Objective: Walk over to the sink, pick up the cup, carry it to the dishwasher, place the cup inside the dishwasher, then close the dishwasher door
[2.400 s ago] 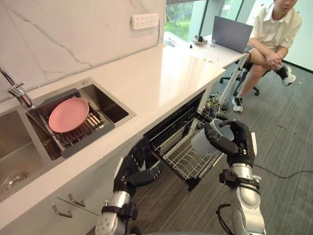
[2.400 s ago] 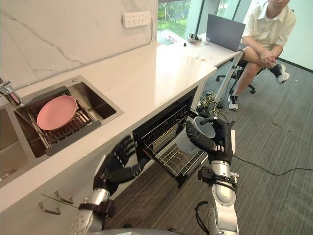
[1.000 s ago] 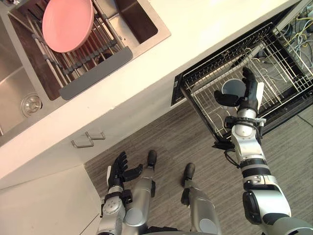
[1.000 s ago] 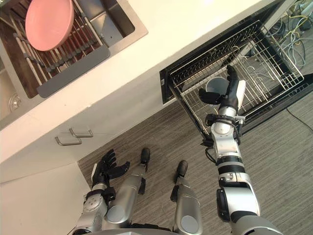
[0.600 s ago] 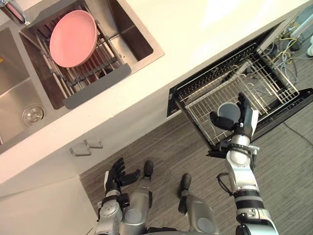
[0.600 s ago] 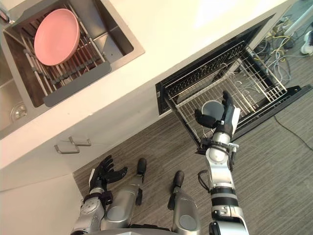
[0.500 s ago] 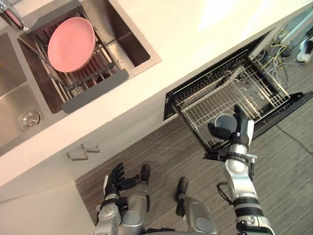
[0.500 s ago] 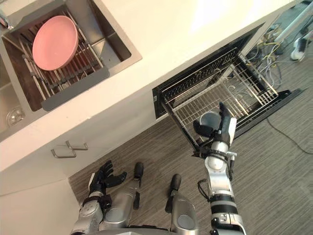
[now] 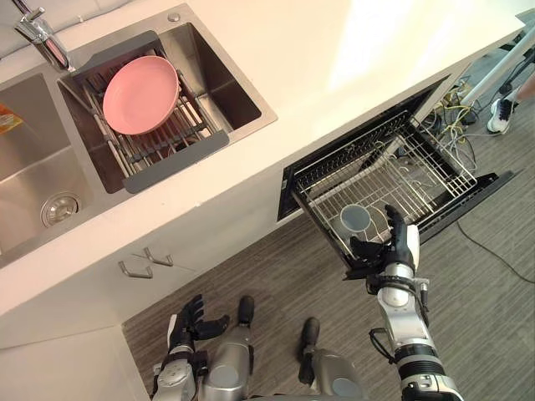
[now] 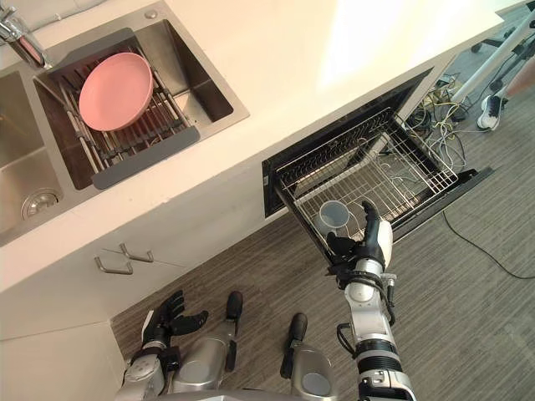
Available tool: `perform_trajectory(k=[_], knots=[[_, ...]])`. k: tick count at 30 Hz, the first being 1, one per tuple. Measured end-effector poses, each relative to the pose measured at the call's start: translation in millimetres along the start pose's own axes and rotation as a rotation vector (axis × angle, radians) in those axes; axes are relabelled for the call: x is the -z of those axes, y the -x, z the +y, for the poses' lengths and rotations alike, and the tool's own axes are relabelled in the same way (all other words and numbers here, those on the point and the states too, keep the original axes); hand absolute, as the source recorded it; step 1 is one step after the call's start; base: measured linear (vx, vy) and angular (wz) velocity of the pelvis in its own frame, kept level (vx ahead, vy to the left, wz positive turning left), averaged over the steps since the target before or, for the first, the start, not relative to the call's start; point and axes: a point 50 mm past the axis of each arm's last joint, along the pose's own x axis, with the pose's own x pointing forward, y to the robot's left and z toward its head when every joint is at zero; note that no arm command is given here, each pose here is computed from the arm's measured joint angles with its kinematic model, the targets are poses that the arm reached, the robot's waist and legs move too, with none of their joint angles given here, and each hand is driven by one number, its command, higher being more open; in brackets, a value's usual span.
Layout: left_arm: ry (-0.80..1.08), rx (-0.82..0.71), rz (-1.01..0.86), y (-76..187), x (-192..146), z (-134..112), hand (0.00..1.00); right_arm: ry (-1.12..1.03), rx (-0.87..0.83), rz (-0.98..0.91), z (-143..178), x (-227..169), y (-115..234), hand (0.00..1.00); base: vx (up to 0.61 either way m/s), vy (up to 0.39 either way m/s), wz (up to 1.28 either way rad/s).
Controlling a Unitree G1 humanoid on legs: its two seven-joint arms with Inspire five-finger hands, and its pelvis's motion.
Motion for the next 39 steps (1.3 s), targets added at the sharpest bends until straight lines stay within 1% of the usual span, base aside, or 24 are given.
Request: perform_trajectory(k=[6,10,14,15,18,19,21,24,26,31,36,39], knots=[[-0.007,0.004,-0.002,0,0,-1,0.9,-0.026,0.073,0.007,-4,-2,-1,0.9,0.04,-0.008,0.02],[-0.019,0.007,-0.001,0,0,-2,0.9,-0.167,0.11,-0.009,-13,-8,10,0.9,0.0,-0.01,0.13],[0.001,-0.002,0.024,6,9,-2,0.9,-0.302,0.127,-0.115,-35,-18,40,0.9,0.0,-0.013,0.58],[0.009,-0.006,0.027,6,9,-2,0.9,-0.321,0.133,-0.132,-38,-20,43,0.9,0.0,-0.003,1.12],[0.031,-0.006,0.027,5,8,-5,0.9,-0.375,0.166,-0.241,-54,-42,44,0.9,0.02,0.039,0.89],[0.031,-0.008,0.027,5,8,-5,0.9,-0.384,0.17,-0.269,-56,-48,44,0.9,0.04,0.079,0.4],[0.045,-0.026,0.038,5,10,-2,0.9,-0.419,0.162,-0.387,-60,-71,45,0.9,0.07,0.095,0.26],[0.057,-0.05,0.05,6,13,3,0.9,-0.435,0.137,-0.466,-61,-88,46,0.9,0.06,0.098,0.19],[0.055,-0.054,0.054,6,14,6,0.9,-0.431,0.126,-0.495,-61,-92,47,0.9,0.13,0.181,0.31],[0.01,-0.048,0.059,5,15,11,0.9,-0.357,0.029,-0.568,-48,-107,46,0.9,0.17,0.174,0.27],[-0.037,-0.02,0.014,3,5,9,0.9,-0.244,-0.028,-0.675,-46,-124,43,0.9,0.22,0.018,0.86],[-0.036,-0.028,0.015,4,7,11,0.9,-0.195,-0.085,-0.689,-40,-125,42,0.9,0.26,-0.062,0.61]])
